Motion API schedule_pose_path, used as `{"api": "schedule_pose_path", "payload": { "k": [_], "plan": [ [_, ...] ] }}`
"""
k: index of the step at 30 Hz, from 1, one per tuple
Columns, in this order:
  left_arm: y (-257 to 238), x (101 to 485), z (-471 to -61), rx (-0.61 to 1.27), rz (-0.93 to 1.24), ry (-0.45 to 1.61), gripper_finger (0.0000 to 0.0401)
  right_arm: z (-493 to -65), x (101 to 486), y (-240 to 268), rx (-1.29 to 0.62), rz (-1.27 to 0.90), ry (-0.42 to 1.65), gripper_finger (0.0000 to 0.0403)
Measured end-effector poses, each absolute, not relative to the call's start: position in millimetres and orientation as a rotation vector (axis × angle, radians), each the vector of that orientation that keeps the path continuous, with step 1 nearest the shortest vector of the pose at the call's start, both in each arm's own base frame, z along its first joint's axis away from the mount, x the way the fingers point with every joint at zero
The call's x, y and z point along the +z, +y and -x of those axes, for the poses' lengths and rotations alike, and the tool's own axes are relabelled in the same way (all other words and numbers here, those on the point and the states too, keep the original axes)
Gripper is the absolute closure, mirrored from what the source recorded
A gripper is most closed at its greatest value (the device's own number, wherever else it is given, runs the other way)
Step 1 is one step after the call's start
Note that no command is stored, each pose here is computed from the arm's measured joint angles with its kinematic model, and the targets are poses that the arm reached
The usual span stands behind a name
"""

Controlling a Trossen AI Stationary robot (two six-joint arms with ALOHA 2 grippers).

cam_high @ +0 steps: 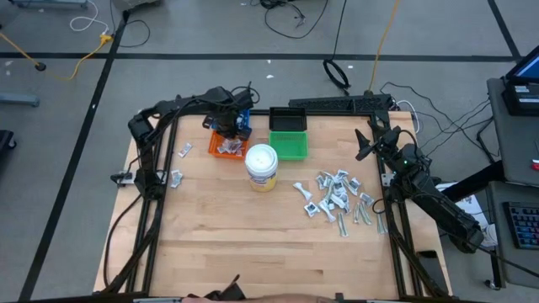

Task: Pick & Place First Aid Supplies
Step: Put the orange ointment pack into the orange bin

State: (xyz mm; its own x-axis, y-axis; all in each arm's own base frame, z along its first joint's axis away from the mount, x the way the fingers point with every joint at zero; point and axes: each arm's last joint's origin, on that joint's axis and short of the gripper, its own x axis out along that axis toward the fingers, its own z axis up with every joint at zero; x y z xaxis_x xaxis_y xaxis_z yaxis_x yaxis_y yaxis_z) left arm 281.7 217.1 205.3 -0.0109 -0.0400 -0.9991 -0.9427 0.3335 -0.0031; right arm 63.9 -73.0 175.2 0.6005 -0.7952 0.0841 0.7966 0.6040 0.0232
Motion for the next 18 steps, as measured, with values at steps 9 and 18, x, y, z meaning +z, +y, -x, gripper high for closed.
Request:
{"api": "schedule_pose_path", "payload": {
  "k": [9, 18],
  "plan": [
    [217, 214, -273, 0.989, 1.038, 1.339, 0.0242, -64, 175, -73, -0.923, 0.018, -0.089, 0.0128],
    [209, 220, -233, 1.087, 1.084, 1.313, 0.0227, -64, 175, -73, -0.923, 0.017, -0.089, 0.0128]
  ]
}}
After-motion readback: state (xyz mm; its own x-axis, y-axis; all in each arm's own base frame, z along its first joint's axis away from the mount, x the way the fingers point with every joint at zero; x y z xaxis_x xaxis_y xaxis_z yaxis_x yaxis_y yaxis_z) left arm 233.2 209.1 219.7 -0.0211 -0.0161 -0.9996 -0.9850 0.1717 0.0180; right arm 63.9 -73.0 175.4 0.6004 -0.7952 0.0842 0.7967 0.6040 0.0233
